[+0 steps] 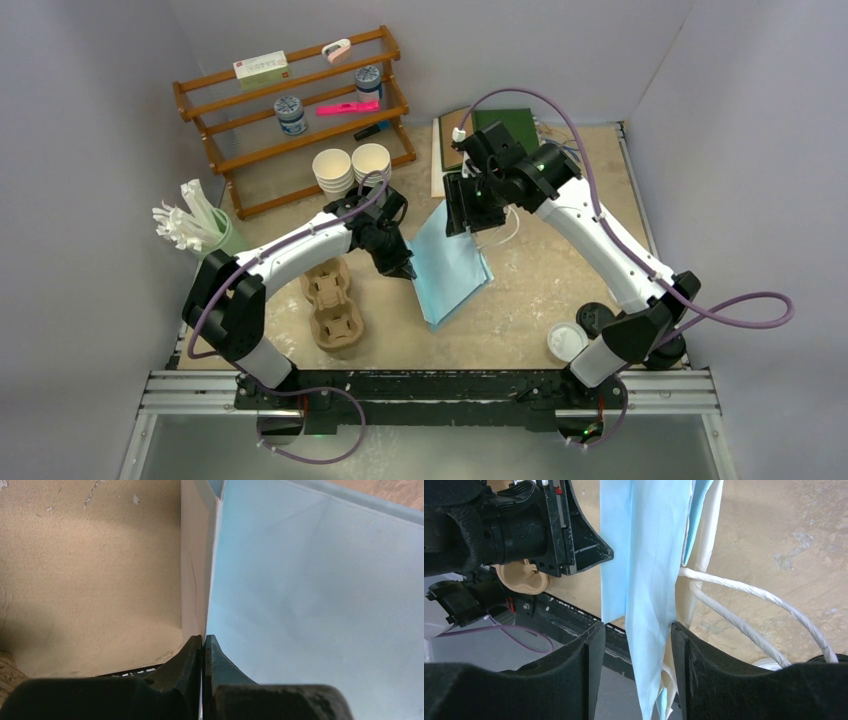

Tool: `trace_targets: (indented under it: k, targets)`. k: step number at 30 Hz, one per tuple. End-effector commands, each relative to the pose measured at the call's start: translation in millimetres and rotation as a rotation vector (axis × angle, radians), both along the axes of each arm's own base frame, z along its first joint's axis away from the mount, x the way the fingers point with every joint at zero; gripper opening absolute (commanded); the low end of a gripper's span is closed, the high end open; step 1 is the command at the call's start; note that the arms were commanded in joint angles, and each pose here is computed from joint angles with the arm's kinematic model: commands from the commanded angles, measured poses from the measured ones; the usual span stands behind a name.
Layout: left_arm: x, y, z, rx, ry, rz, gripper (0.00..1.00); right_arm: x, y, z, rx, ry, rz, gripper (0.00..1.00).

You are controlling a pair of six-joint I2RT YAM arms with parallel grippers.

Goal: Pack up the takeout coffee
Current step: Open the takeout bag at the center of the board.

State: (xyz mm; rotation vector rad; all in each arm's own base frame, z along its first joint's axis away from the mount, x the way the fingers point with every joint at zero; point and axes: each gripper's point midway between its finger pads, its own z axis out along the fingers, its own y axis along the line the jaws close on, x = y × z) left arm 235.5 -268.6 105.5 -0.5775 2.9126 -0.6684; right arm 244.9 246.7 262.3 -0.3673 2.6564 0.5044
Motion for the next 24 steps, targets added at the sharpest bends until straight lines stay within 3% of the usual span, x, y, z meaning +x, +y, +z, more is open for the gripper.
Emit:
trace_targets:
  k: [1,9,24]
  targets:
    - [5,-8,15,-0.050,-0.025,-0.004,0.01,1,-7,4,-0.022,-0.027,-0.014,0.54]
    - [2,-8,15,-0.056,-0.024,-0.014,0.01,3,-9,8,-0.019,-0.044,-0.033,0.60]
    - [1,-11,15,-0.083,-0.023,-0.007,0.00,-2,-9,-14,-0.037,-0.004,-0.023,0.57]
